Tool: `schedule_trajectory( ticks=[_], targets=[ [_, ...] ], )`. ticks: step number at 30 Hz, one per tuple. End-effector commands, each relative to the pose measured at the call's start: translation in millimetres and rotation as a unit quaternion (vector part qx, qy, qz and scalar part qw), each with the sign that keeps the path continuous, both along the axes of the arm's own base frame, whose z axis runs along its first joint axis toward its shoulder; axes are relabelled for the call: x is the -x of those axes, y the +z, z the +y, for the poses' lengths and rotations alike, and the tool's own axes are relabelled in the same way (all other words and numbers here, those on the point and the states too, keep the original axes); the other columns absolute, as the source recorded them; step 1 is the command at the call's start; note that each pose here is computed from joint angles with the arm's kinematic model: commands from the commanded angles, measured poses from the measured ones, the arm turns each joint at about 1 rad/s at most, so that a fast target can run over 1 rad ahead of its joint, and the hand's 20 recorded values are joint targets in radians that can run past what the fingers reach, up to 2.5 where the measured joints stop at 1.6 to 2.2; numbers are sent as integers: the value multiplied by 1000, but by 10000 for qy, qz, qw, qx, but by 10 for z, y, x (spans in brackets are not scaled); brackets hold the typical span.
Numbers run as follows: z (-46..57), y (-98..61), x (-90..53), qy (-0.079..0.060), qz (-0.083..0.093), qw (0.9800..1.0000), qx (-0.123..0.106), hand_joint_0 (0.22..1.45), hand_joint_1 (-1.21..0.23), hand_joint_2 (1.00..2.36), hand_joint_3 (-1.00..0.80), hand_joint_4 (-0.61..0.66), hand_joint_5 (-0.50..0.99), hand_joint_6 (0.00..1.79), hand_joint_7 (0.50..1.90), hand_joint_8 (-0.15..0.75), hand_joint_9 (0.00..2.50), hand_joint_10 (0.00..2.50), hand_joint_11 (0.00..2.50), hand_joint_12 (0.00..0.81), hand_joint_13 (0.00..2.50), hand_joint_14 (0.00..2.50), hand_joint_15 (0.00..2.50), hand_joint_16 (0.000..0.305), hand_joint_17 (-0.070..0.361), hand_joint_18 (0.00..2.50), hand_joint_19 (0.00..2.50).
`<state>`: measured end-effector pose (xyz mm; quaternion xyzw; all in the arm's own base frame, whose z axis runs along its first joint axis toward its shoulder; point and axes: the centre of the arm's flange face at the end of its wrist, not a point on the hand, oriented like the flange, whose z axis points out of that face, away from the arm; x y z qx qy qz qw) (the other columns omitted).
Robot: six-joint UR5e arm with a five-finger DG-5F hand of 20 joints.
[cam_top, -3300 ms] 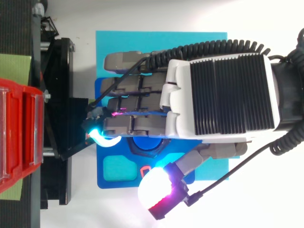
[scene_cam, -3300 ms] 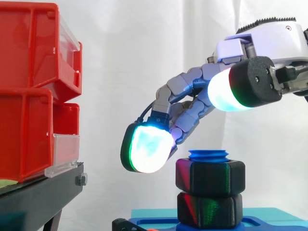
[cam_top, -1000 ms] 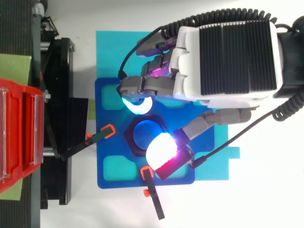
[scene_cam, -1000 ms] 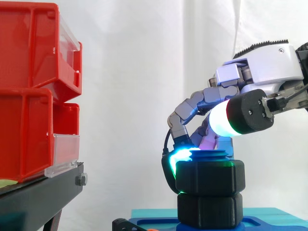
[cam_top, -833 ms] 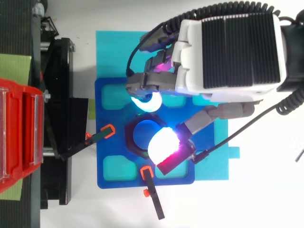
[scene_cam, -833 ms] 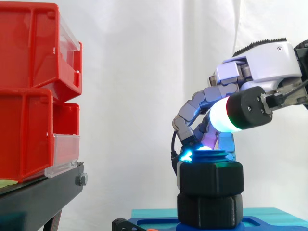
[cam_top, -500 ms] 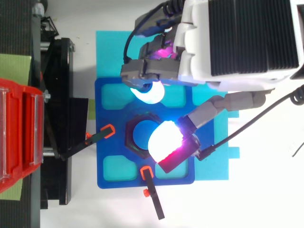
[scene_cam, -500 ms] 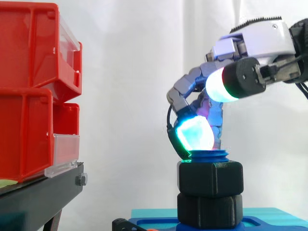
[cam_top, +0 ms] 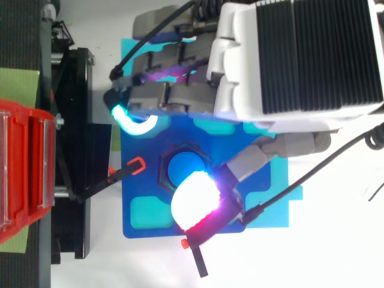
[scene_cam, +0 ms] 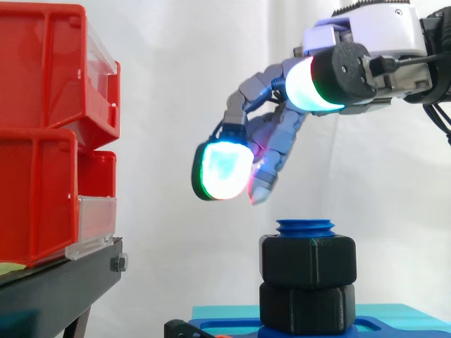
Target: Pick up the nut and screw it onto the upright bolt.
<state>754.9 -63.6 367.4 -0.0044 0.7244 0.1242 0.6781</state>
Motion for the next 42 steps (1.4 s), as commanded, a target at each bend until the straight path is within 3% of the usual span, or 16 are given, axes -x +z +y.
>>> schedule_trajectory(
  ticks=[1, 6, 16, 31, 42],
  targets=[
    [57, -19, -28, 24, -110, 9999, -12, 508, -158, 1000, -500, 219, -102, 502, 671, 223, 883, 0, 0, 244, 565, 0, 0, 25, 57, 280, 0],
    [156, -160, -33, 69, -192, 9998, -27, 506, -147, 1000, -500, 218, -104, 502, 667, 225, 852, 0, 0, 249, 554, 0, 0, 25, 57, 269, 0],
    [296, -365, 9, 89, -4, 9999, -74, 505, -136, 1000, -500, 218, -105, 502, 676, 228, 820, 0, 0, 259, 552, 0, 0, 27, 60, 263, 0],
    [302, -414, 41, 88, 134, 9999, -58, 506, -125, 1000, -500, 224, -85, 503, 763, 238, 812, 0, 0, 266, 557, 0, 0, 27, 61, 260, 0],
    [279, -505, 75, 41, 240, 9997, -44, 510, -122, 1000, -500, 238, -41, 505, 1058, 253, 846, 0, 0, 269, 575, 0, 0, 28, 62, 276, 0]
  ],
)
